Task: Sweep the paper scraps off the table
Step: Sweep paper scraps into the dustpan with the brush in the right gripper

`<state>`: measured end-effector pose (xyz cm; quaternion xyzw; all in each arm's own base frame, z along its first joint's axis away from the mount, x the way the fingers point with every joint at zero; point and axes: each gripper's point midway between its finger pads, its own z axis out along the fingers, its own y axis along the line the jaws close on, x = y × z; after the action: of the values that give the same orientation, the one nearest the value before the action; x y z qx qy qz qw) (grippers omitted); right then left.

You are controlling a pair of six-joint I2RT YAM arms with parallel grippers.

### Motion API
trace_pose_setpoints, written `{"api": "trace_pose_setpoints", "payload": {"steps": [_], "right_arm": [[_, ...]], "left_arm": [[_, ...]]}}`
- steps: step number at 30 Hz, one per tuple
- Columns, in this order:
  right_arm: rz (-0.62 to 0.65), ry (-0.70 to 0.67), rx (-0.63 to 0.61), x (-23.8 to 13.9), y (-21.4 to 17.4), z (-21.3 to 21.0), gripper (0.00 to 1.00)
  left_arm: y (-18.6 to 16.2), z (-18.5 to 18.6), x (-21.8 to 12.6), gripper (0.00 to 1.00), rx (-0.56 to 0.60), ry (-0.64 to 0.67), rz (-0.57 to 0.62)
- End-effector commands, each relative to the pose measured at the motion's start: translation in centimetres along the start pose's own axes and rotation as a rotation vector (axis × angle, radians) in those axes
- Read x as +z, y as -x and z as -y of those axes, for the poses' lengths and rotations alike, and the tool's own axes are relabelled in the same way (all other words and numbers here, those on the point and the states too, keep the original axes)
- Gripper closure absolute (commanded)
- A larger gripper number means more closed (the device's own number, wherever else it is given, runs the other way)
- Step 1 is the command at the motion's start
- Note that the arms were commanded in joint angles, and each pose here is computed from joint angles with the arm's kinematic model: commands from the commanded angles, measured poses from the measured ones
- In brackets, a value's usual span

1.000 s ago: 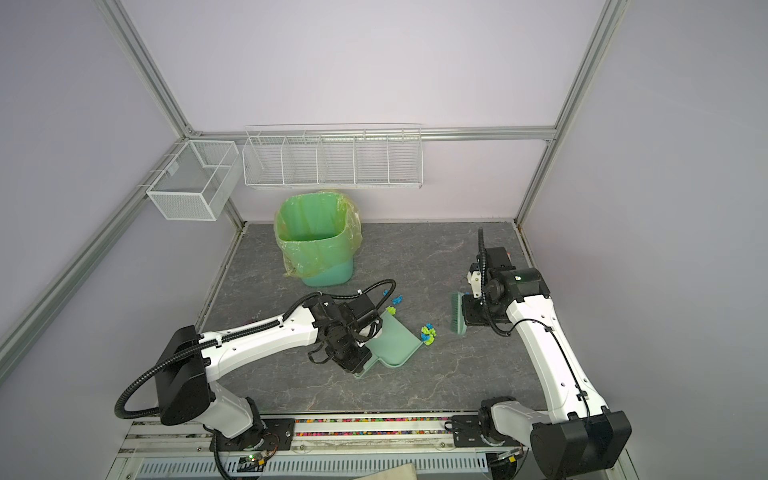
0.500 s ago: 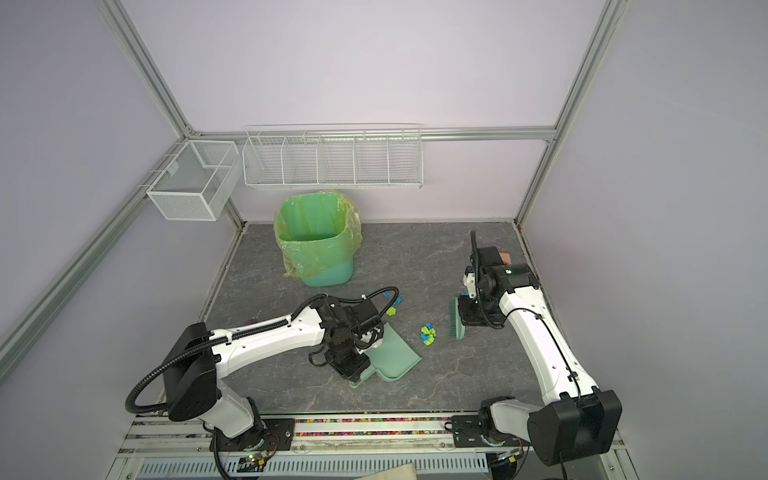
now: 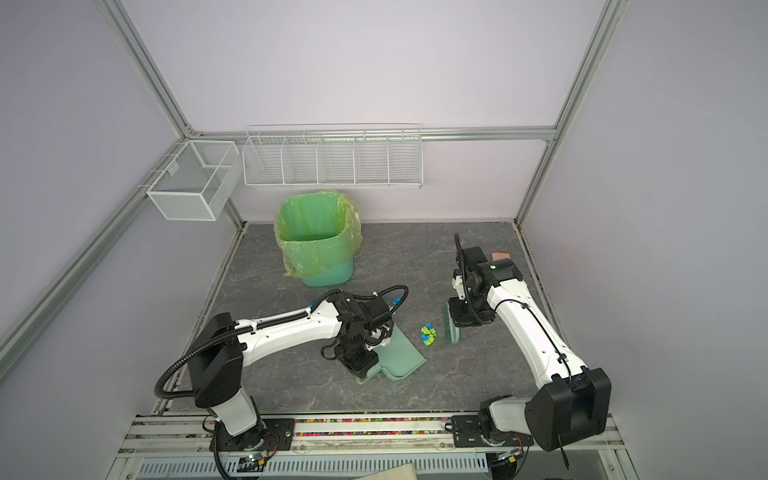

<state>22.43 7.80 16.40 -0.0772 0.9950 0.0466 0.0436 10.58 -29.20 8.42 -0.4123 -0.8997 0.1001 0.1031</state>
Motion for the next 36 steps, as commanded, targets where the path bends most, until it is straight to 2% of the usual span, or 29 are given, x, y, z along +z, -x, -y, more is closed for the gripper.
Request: {"api": "trace_pose_setpoints", "payload": {"steps": [1, 11, 19, 25, 28, 32, 36], "right_arm": [[-0.039, 0.043, -0.052, 0.4, 0.0, -1.2, 0.93], [-0.081, 0.11, -0.111, 1.1, -0.1, -3.8, 0.93], [-0.111, 0.246, -0.188, 0.2, -1.5, -7.6, 0.93], [-0.011, 0.328, -0.193, -2.6, -1.6, -9.3, 0.93], [0.026, 0.276, -0.17, -3.2, -1.2, -8.5, 0.93], [0.061, 0.054, -0.127, -4.0, 0.1, -4.9, 0.93], [0.133, 0.022, -0.119, -6.1, 1.7, -4.4, 0.93]], "left_arm": [[0.4, -0.2, -0.1, 1.0, 0.022, 0.018, -0.024], [2.7, -1.3, 0.4, 1.0, -0.016, 0.019, -0.016], [3.9, -1.4, 0.9, 1.0, -0.026, -0.002, -0.025], [4.2, -1.5, 1.3, 1.0, -0.024, -0.003, -0.032], [4.6, -1.5, 1.1, 1.0, -0.024, -0.002, -0.018], [4.8, -1.6, 0.4, 1.0, -0.03, 0.012, 0.011], [5.0, -1.6, -0.4, 1.0, -0.031, 0.02, 0.046]]}}
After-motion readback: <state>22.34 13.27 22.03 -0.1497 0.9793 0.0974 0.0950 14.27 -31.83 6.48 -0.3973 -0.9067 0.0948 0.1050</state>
